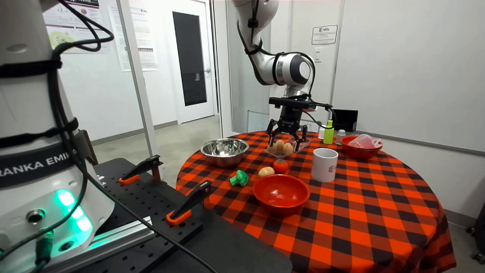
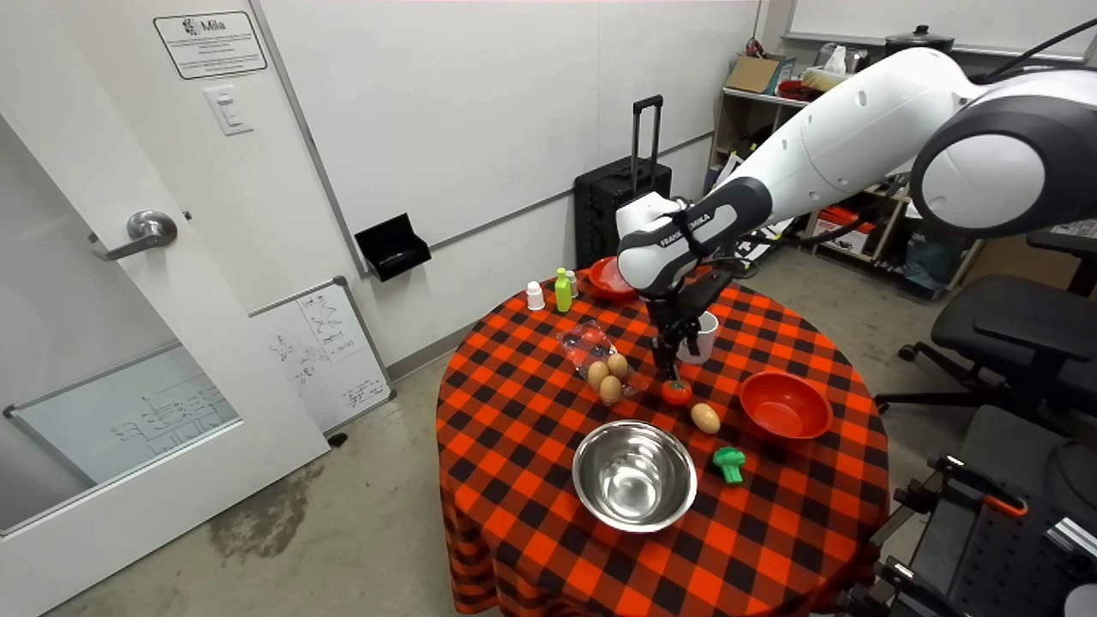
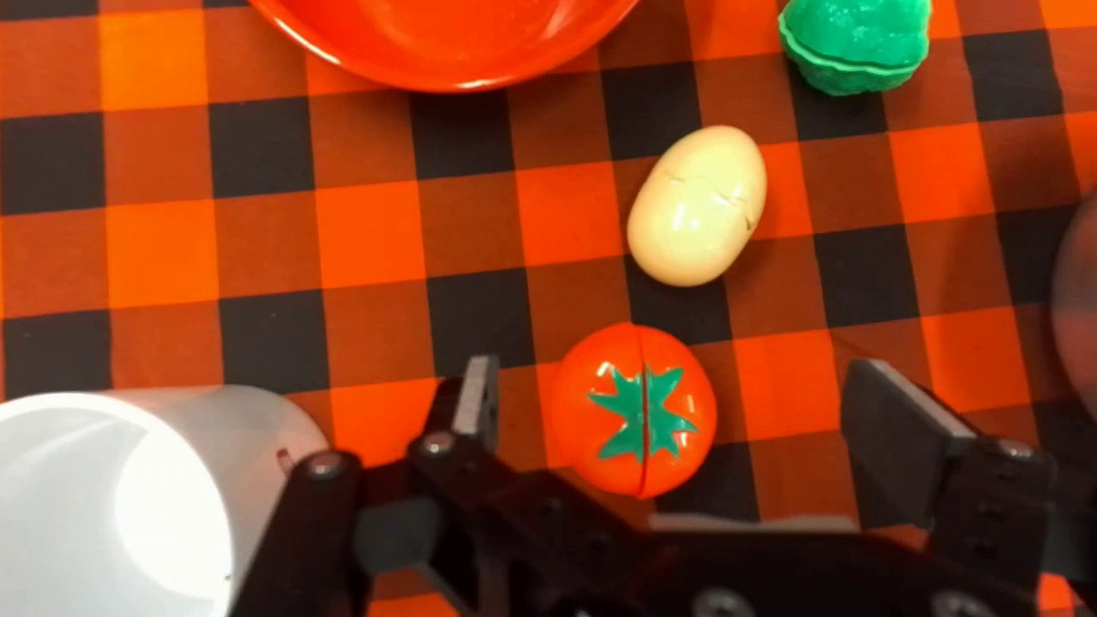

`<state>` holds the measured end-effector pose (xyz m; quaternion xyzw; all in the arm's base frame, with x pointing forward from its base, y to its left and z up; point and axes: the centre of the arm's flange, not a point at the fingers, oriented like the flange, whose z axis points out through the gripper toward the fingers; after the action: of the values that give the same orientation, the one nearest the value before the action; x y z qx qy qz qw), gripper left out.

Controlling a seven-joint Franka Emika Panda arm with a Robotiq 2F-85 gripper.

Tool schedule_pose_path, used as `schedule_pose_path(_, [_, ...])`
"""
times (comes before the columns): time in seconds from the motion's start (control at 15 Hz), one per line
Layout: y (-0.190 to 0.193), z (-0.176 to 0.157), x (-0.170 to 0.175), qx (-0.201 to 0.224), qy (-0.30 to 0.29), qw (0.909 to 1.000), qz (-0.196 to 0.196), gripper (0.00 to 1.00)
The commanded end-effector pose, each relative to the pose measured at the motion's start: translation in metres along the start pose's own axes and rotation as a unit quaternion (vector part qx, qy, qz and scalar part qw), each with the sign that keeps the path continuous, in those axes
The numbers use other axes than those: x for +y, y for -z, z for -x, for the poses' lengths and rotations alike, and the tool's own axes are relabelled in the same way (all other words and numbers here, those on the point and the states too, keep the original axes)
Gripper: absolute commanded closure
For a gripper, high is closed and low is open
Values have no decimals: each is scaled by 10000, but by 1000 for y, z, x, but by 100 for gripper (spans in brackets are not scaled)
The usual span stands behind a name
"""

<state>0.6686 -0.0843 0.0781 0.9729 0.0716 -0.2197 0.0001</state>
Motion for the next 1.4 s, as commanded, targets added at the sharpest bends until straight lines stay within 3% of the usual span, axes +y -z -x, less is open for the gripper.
schedule_pose_path(0.0, [-7, -18, -2, -98, 60, 9999, -111, 0])
schedule_pose_path(0.67, [-46, -46, -18, -345, 144, 9992, 152, 0])
schedule_pose_path(1.07, [-59, -53, -6, -489, 41, 9985, 244, 0])
schedule_pose_path(1.13, [-60, -53, -3, -503, 25, 9984, 249, 6])
schedule_pose_path(1.2, [-61, -54, -1, -507, 12, 9984, 255, 25])
schedule_pose_path(1.33, [-63, -55, 1, -517, -10, 9983, 262, 32])
